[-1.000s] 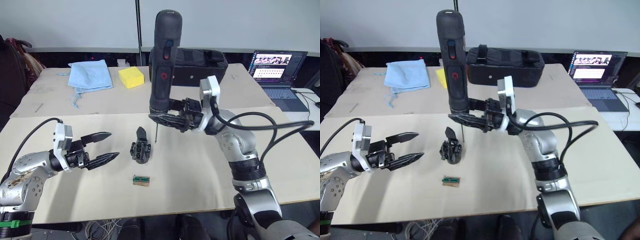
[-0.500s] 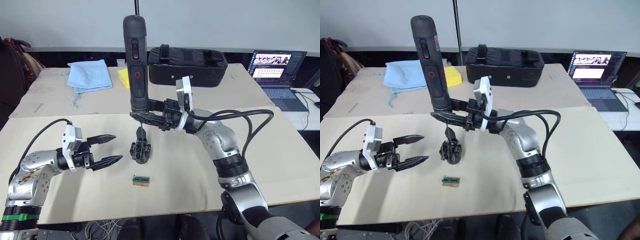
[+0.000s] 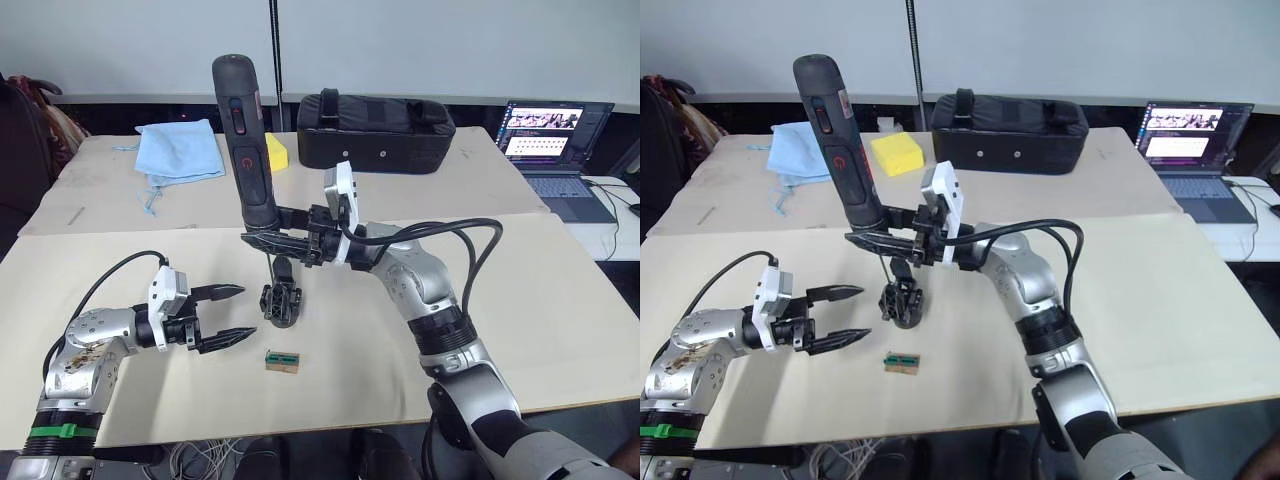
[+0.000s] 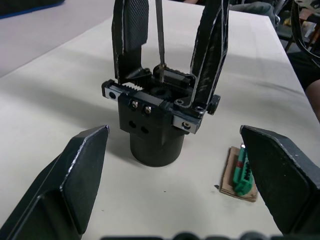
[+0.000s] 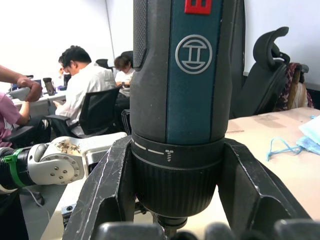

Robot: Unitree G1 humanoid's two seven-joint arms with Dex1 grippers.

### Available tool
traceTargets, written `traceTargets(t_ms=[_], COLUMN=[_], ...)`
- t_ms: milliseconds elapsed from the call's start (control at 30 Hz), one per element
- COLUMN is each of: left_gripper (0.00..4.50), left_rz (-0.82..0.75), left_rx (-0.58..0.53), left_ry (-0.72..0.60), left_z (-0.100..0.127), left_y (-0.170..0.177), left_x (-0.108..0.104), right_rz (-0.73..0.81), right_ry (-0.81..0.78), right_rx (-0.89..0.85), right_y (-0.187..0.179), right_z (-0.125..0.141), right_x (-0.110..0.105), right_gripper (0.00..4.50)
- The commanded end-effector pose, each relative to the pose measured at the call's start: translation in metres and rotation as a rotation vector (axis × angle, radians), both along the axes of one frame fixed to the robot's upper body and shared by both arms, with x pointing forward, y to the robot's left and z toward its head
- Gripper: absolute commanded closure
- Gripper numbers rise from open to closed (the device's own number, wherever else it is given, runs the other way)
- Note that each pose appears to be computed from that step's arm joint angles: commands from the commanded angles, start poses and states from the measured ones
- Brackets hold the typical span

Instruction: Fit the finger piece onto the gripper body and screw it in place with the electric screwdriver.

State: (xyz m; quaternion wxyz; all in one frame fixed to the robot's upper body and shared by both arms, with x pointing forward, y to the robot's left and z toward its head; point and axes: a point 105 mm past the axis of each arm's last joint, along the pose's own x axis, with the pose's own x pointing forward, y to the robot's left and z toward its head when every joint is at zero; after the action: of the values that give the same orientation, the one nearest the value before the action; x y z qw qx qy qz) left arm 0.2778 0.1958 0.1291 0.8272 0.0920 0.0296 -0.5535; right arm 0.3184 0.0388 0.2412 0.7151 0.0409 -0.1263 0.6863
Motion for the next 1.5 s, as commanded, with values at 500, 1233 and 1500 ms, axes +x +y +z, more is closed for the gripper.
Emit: traceTargets(t_ms=[500,1233,1500], left_gripper=[0.0,0.0,0.0], left_rz=[-0.021,-0.021,-0.022], left_rx=[0.003,0.007,0.007], left_ry=[-0.023,-0.009,-0.007], left_z=[-0.002,-0.008,-0.009], left_y=[-0.006,-0.009,-0.009], left_x=[0.0,-0.004,-0.005], right_rz=[0.058,0.075,0.069], right_ry=[-0.05,-0.045,-0.051], right_rx=[0.063,0.024,0.018], right_y=[0.005,0.008,0.01], right_z=[0.018,0.008,0.007], right_x=[-0.016,-0.02,-0.019], right_gripper=[2.6,2.6,2.6])
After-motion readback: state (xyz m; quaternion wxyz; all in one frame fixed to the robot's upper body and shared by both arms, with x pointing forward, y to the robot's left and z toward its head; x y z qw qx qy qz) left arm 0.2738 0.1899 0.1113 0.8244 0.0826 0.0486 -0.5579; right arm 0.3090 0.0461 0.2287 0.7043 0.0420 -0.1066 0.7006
